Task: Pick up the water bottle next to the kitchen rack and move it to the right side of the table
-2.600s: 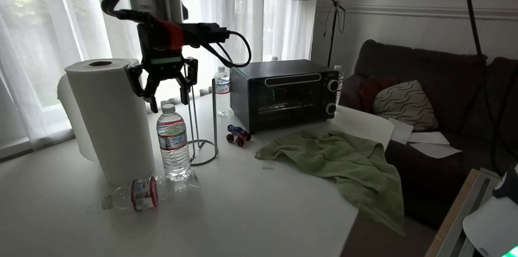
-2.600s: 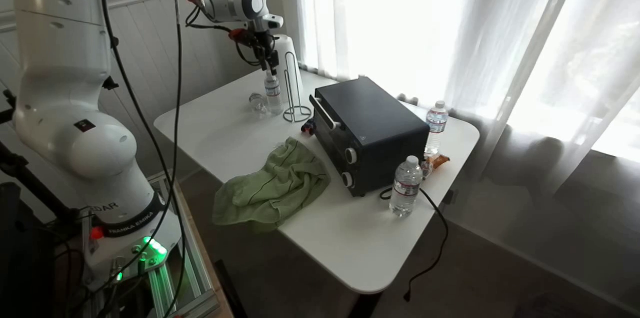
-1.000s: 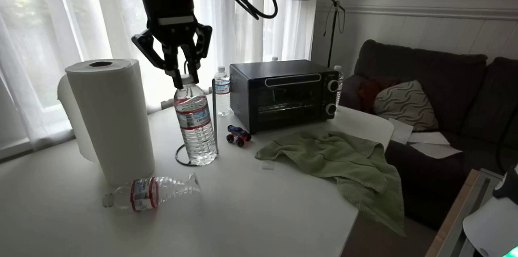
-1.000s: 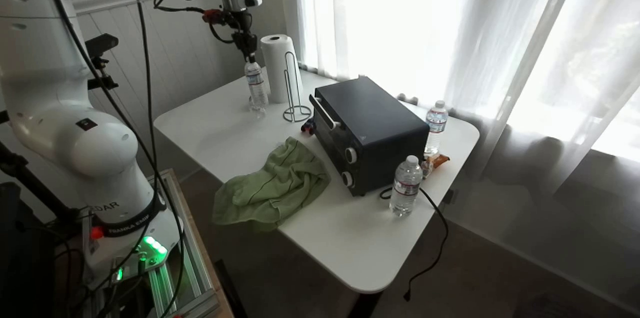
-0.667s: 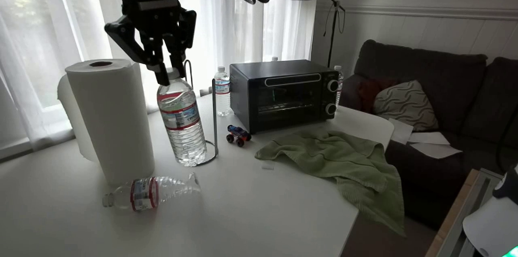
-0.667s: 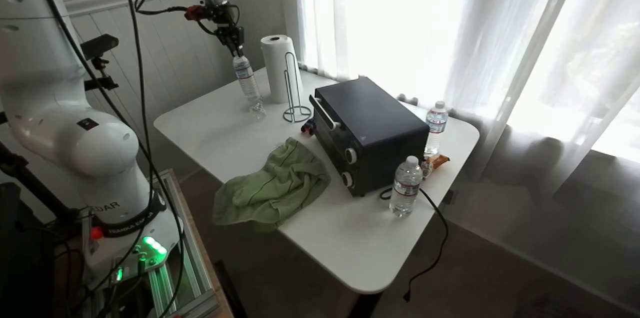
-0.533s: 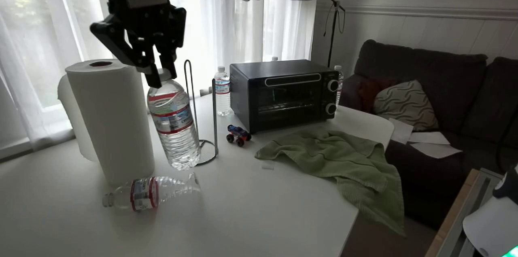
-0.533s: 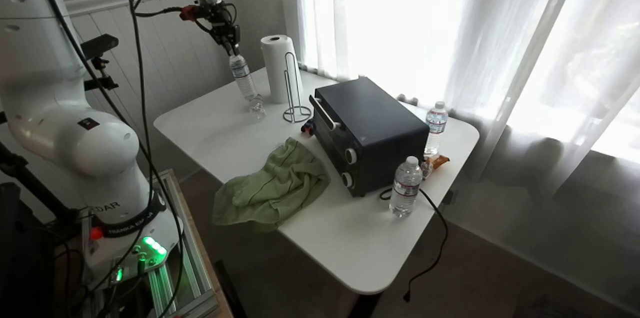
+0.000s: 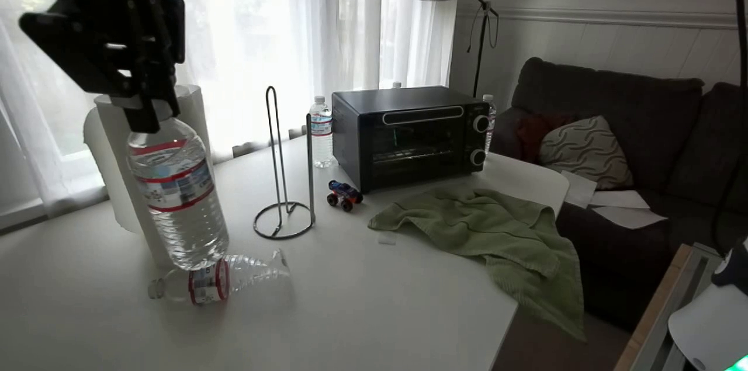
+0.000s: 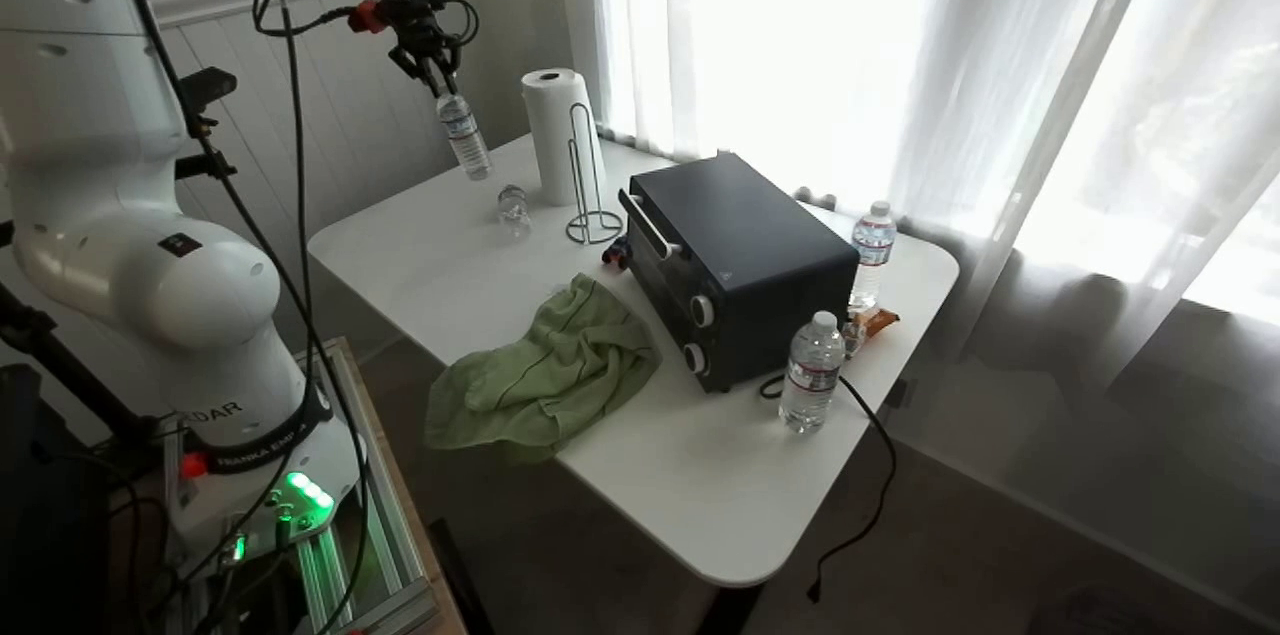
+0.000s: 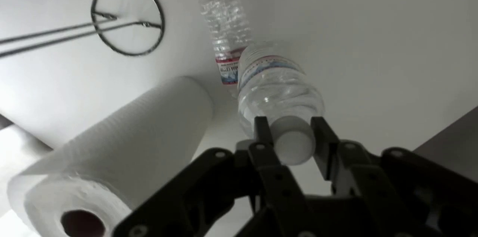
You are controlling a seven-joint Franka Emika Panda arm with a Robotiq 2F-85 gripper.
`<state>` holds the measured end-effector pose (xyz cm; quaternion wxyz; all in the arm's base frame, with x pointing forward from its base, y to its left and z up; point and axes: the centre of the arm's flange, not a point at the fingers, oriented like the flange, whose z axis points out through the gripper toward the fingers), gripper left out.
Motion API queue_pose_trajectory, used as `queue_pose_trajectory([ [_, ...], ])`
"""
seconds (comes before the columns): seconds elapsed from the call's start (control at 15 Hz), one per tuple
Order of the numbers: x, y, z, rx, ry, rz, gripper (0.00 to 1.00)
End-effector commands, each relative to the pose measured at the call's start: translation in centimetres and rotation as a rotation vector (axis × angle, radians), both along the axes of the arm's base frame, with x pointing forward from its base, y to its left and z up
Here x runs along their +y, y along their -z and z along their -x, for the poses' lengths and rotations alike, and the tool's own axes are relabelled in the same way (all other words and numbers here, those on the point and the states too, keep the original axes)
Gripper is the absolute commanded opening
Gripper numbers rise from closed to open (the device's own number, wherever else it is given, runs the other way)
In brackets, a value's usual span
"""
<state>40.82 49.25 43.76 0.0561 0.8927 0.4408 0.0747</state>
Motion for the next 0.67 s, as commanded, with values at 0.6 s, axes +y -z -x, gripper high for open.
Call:
queue_pose_trajectory([
  [0.6, 3.3, 1.0, -0.8, 0.011, -0.201, -0.084, 0.08],
])
